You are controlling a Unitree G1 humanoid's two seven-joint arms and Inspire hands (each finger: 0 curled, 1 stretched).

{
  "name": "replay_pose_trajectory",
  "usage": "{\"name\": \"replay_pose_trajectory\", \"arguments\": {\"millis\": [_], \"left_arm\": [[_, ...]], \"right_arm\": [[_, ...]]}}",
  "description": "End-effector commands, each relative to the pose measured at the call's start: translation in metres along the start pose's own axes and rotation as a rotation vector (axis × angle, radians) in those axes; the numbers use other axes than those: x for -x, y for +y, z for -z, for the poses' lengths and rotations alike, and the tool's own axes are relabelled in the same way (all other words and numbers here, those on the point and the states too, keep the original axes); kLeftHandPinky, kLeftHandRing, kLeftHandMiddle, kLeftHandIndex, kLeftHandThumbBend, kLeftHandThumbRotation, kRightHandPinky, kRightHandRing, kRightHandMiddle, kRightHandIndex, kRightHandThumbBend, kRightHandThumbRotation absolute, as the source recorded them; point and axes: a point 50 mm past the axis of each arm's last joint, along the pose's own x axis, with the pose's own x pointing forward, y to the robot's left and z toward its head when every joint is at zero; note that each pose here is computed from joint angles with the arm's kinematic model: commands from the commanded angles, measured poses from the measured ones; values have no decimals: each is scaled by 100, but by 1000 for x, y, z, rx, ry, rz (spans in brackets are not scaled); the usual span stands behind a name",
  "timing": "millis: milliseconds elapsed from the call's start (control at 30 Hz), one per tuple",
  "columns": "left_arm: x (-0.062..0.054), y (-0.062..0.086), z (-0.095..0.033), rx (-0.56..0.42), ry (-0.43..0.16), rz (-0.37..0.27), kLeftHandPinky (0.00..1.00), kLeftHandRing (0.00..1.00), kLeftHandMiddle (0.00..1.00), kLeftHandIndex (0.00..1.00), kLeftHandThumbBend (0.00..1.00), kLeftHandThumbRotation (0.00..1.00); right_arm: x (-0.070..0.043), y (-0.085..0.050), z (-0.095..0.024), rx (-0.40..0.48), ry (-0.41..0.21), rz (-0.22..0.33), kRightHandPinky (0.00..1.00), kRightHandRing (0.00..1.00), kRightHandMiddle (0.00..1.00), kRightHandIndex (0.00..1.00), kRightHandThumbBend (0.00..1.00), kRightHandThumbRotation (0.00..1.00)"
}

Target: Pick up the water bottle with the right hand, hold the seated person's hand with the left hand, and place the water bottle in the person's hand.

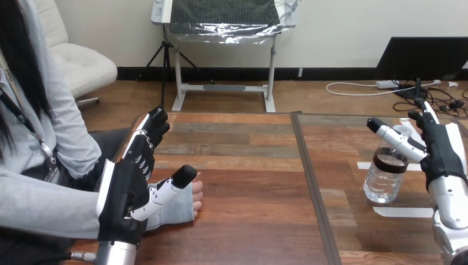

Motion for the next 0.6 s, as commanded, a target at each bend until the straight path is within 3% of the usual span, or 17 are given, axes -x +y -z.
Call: {"name": "replay_pose_trajectory", "arguments": {"millis": [0, 300, 567], "left_arm": [[-12, 2, -13, -16, -88, 5, 95, 91, 92, 90, 100, 51], [-12, 2, -13, -16, -92, 9, 93, 91, 92, 90, 100, 51], [-12, 2, -13, -7, -91, 10, 94, 91, 92, 90, 100, 50]], "right_arm": [[-7, 4, -16, -16, -53, 9, 95, 95, 92, 97, 100, 52], [-5, 11, -11, 4, -24, -11, 91, 93, 92, 97, 100, 53], [-2, 17, -6, 15, 7, -27, 92, 94, 92, 97, 100, 55]]}}
